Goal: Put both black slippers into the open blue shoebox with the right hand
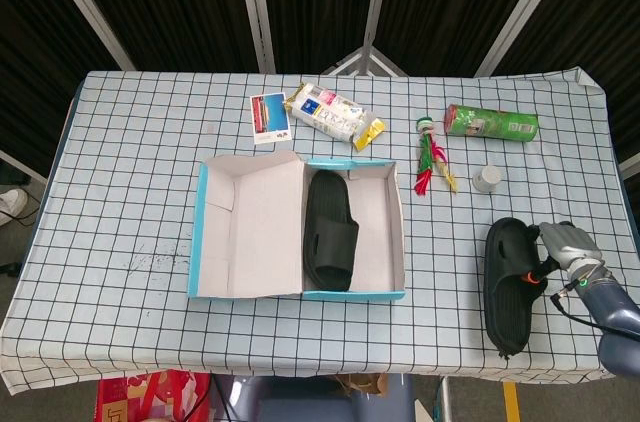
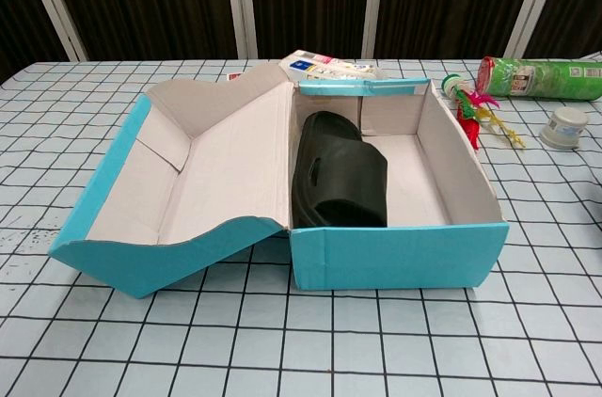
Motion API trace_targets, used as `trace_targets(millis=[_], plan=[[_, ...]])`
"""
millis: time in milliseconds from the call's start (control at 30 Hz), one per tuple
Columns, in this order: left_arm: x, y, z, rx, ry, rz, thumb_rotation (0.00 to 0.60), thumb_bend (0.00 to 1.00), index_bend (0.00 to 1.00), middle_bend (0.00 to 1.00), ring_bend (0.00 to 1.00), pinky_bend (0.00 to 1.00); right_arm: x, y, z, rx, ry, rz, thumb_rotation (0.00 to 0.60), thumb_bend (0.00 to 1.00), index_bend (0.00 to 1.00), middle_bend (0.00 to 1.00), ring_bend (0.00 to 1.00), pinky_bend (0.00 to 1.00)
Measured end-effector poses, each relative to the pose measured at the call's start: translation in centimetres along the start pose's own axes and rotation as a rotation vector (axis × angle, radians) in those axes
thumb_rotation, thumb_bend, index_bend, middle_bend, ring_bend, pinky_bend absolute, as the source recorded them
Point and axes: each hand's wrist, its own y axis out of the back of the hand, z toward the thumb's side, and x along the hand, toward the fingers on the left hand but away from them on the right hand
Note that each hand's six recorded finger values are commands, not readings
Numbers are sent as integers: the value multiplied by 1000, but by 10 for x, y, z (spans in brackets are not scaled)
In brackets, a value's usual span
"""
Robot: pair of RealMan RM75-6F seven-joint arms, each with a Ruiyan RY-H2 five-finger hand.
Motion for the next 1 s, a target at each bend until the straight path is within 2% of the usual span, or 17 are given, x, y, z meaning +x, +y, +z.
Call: trace_targets(millis=[167,433,567,700,867,1000], plan=[[0,0,0,-3,1,0,600,373,116,63,32,131,5,15,3,-33,10,-31,600,200,556,455,205,64],[0,1,-2,-15,2,-4,600,373,116,63,32,131,21,56,22,-137,63,-113,600,201,585,462,217,61],[1,1,-3,-26,2,-8,600,373,116,63,32,131,30,70,42,-259,117,-133,600,200,589,471,254,79],[2,1,-4,-38,1,-14,600,373,116,63,32,131,38,77,65,-401,177,-113,600,200,593,475,277,121],[3,1,-6,-54,-1,-21,600,373,116,63,32,131,51,83,107,-523,286,-52,600,200,629,474,359,257],[3,2,-8,-69,-3,-23,600,373,116,63,32,131,57,86,132,-519,350,-49,600,222,656,475,483,428]])
